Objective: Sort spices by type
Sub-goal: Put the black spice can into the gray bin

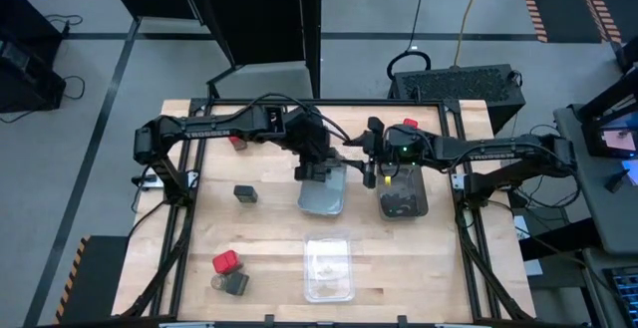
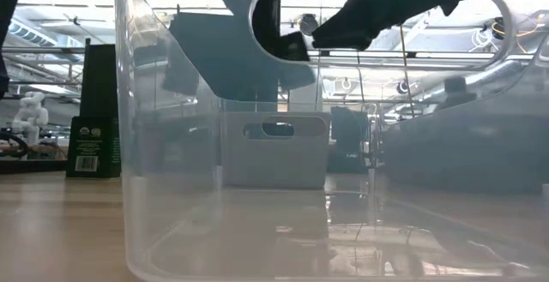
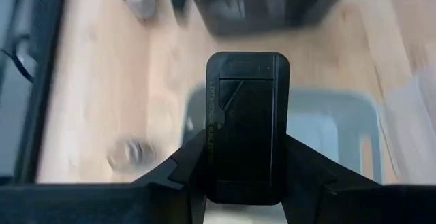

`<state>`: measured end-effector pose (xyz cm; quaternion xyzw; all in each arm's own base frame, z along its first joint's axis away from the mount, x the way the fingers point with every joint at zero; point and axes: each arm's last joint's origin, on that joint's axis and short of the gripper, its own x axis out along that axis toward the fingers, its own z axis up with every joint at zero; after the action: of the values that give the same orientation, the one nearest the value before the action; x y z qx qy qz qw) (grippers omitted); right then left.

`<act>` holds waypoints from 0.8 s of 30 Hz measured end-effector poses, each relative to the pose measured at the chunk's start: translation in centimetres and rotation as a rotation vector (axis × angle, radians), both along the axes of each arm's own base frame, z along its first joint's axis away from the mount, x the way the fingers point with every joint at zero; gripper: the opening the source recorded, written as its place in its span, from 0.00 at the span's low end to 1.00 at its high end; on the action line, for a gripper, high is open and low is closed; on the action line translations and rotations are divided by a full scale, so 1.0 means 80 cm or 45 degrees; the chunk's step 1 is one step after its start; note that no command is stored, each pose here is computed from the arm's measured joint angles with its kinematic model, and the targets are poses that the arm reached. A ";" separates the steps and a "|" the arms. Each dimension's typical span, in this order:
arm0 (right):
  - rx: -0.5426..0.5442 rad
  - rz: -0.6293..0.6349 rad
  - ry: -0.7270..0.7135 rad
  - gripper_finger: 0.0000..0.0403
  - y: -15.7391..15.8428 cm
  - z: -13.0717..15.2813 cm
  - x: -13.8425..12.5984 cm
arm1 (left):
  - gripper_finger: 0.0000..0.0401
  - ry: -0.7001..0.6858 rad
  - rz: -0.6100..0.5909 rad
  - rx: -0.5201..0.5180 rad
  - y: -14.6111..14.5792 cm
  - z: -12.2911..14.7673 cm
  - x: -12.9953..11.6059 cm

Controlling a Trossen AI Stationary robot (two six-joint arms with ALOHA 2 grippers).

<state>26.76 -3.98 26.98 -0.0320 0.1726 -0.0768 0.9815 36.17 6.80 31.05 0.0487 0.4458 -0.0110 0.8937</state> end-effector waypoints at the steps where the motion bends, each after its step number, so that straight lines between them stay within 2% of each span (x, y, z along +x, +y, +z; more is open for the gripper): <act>1: 0.013 -0.006 0.013 0.55 0.001 0.001 -0.004 | 0.34 0.047 -0.002 -0.012 0.000 -0.003 -0.004; 4: 0.047 -0.018 0.042 0.58 0.002 0.004 -0.012 | 0.34 0.151 -0.021 -0.065 -0.003 -0.010 -0.012; 9: 0.063 -0.024 0.080 0.59 0.002 0.002 -0.016 | 0.34 0.218 -0.058 -0.108 -0.016 -0.028 -0.015; 16: 0.070 -0.026 0.101 0.59 0.002 -0.002 -0.014 | 0.36 0.210 -0.122 -0.137 -0.031 -0.053 -0.012; 24: 0.068 -0.029 0.098 0.59 0.002 -0.001 -0.014 | 0.36 0.135 -0.126 -0.115 -0.030 -0.069 -0.007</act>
<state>25.61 -3.83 26.87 -0.0066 0.2127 -0.0820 0.9737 35.61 4.40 25.52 0.0298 0.4887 -0.0778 0.8685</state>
